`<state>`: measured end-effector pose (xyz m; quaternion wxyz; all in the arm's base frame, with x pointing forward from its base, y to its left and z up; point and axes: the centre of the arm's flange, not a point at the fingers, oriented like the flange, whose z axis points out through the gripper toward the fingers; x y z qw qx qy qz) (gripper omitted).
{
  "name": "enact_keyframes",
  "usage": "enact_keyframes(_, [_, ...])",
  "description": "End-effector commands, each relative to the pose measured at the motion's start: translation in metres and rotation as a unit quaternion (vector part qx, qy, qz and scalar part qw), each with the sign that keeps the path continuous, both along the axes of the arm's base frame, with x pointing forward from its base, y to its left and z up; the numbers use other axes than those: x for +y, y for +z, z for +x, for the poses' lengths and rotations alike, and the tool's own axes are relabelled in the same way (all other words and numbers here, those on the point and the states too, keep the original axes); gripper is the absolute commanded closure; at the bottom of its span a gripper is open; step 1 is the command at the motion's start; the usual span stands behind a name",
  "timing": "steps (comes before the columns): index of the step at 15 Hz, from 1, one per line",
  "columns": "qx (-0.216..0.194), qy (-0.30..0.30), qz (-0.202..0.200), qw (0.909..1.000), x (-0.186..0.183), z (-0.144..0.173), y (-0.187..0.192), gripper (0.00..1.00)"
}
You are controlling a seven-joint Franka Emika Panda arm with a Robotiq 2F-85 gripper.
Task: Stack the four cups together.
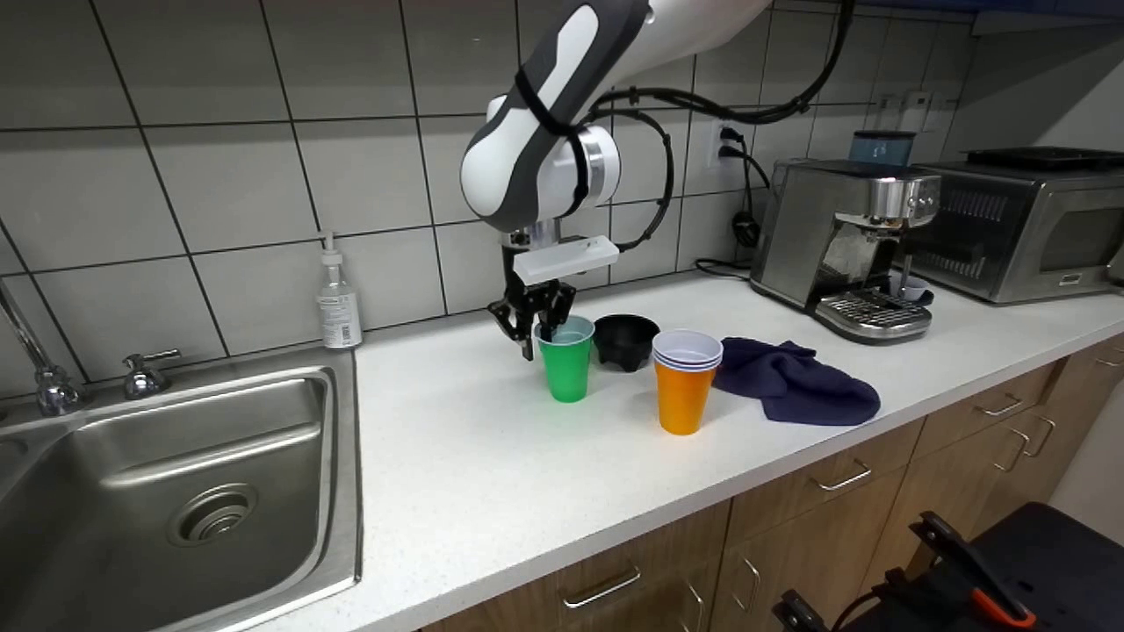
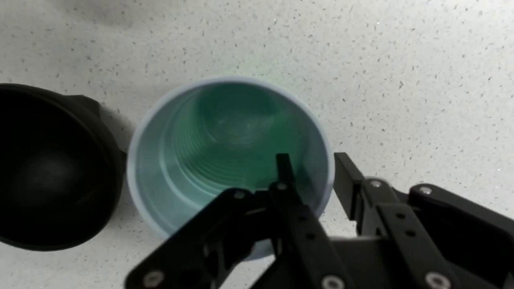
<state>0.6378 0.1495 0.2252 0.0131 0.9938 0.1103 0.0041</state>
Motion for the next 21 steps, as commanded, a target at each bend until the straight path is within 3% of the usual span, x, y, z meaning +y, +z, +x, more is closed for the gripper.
enact_keyframes(1, [0.006,0.004,0.001,1.0,-0.003,-0.013,0.014,0.97])
enact_keyframes(9, [-0.011,0.013,0.001,0.9999,0.0,-0.04,0.042,0.99])
enact_keyframes(21, [-0.05,0.021,-0.014,0.9984,-0.012,-0.102,0.115,0.99])
